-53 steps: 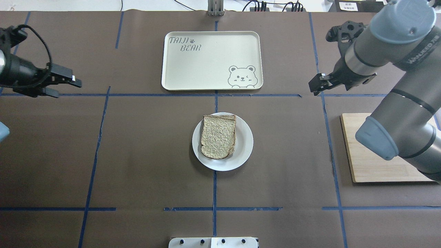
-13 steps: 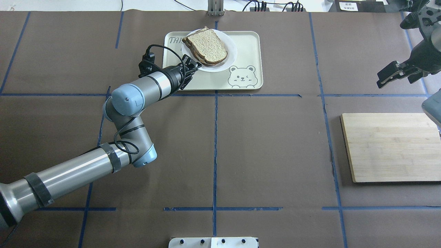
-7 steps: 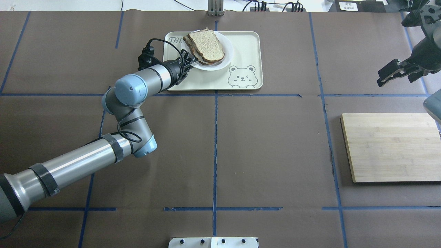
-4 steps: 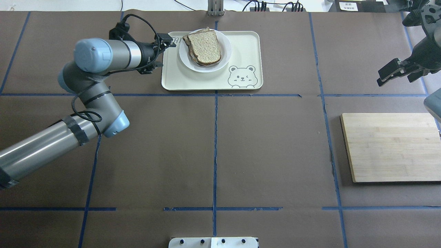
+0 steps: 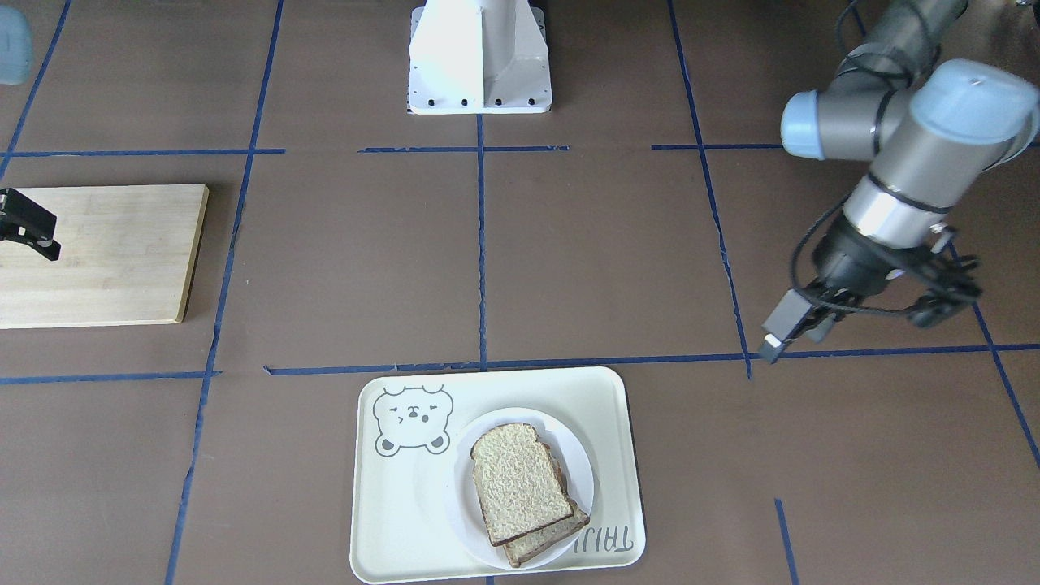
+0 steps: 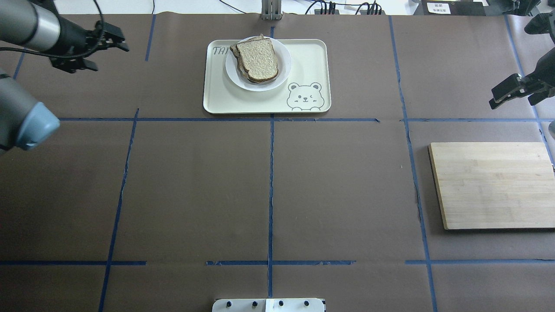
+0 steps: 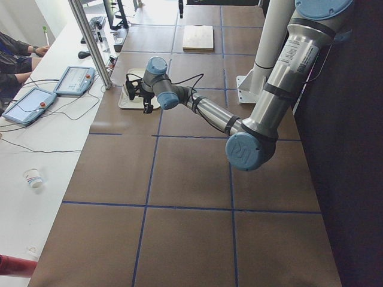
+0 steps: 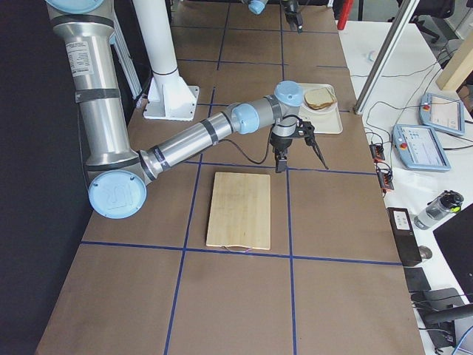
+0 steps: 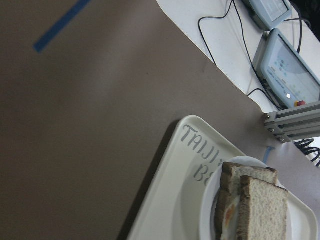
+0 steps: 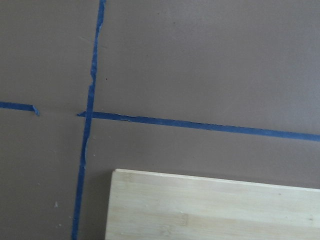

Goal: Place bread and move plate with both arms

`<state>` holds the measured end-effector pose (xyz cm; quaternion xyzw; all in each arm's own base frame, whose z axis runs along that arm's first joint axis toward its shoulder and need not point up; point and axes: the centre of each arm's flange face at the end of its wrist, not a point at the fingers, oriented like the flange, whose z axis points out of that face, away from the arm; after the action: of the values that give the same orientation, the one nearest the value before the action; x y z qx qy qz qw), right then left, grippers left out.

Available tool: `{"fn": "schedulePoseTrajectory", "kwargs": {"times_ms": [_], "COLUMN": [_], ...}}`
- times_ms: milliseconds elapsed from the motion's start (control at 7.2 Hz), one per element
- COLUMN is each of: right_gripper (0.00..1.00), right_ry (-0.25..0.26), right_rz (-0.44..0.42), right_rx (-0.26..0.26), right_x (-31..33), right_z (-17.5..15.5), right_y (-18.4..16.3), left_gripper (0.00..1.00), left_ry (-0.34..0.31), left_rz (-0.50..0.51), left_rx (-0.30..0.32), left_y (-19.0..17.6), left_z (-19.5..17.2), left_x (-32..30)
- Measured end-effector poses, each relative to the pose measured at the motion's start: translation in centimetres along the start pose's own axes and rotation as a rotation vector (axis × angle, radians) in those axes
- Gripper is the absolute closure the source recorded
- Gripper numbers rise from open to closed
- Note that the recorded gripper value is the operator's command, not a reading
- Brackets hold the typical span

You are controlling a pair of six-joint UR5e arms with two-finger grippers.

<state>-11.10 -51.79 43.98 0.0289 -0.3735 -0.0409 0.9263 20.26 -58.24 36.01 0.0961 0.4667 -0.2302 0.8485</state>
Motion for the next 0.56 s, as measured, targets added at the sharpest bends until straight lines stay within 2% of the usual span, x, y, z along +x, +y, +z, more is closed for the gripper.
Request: {"fn": "schedulePoseTrajectory", "kwargs": {"times_ms": [278, 556], "right_gripper": [0.0, 0.0], "right_ry": [0.016, 0.008], "right_rz": [-0.026, -0.008], "right_rx": [-0.006, -0.027], "right_x": [7.2, 16.0], "right_z": [-0.5, -0.2], "right_y": [2.0, 4.2], "left_gripper": [0.0, 0.0], "left_ry": [-0.167, -0.258], "left_rz": [0.242, 0.435], "left_rx": [-0.039, -0.139], "left_y": [-1.4, -4.4], "left_z": [-6.0, -10.2], "left_x": [-9.9, -18.4]}}
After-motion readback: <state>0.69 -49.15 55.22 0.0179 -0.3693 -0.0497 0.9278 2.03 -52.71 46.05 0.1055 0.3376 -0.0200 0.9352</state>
